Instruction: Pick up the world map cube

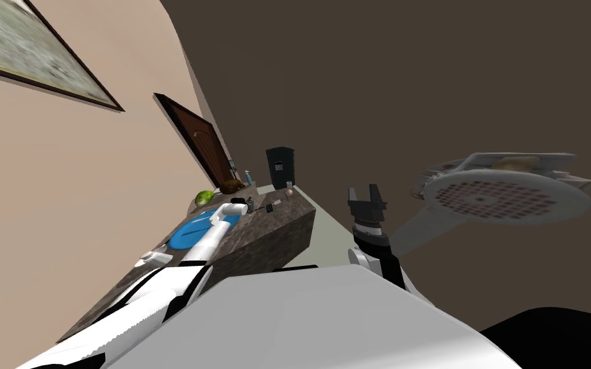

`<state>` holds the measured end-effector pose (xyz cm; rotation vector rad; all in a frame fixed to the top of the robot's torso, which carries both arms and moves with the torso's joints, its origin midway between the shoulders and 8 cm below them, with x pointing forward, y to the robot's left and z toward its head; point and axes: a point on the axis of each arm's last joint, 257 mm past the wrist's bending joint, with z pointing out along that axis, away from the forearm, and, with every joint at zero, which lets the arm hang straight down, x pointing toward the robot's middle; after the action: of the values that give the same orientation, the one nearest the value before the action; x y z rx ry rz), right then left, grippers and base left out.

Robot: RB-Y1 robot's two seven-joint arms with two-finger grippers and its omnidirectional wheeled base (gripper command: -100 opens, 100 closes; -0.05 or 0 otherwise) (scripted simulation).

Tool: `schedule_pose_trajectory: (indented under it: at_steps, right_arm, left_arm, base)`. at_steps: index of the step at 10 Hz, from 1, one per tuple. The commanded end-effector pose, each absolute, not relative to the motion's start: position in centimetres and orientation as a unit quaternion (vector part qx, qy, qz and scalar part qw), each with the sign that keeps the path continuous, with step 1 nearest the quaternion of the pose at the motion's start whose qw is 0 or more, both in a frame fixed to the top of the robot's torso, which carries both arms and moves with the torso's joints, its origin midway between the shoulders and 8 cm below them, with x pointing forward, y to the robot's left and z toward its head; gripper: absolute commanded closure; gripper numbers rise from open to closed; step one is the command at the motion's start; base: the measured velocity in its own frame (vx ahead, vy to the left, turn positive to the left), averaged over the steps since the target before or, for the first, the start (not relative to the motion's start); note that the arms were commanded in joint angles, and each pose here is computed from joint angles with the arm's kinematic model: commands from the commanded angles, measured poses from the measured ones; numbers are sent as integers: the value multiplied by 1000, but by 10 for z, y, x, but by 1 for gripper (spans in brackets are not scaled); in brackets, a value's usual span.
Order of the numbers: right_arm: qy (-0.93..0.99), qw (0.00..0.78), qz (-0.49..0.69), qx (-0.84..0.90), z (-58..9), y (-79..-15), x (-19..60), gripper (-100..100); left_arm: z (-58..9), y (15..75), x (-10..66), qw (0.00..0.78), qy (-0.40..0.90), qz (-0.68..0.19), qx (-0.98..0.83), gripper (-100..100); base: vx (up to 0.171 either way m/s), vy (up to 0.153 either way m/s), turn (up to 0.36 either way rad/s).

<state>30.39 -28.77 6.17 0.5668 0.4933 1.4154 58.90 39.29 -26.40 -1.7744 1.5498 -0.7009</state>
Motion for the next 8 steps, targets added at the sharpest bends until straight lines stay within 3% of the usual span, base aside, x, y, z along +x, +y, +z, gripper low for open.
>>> schedule_pose_trajectory:
  at_steps: [1,8]
  right_arm:
    - [221,696,634,254,62,-288,304,0]
    - [221,696,634,254,62,-288,304,0]
  left_arm:
    - [-279,405,581,319,594,-243,-698,-100]
    - [-298,456,556,258,580,-157,-756,-100]
  base:
    - [-10,20,-94]
    - [-6,12,-86]
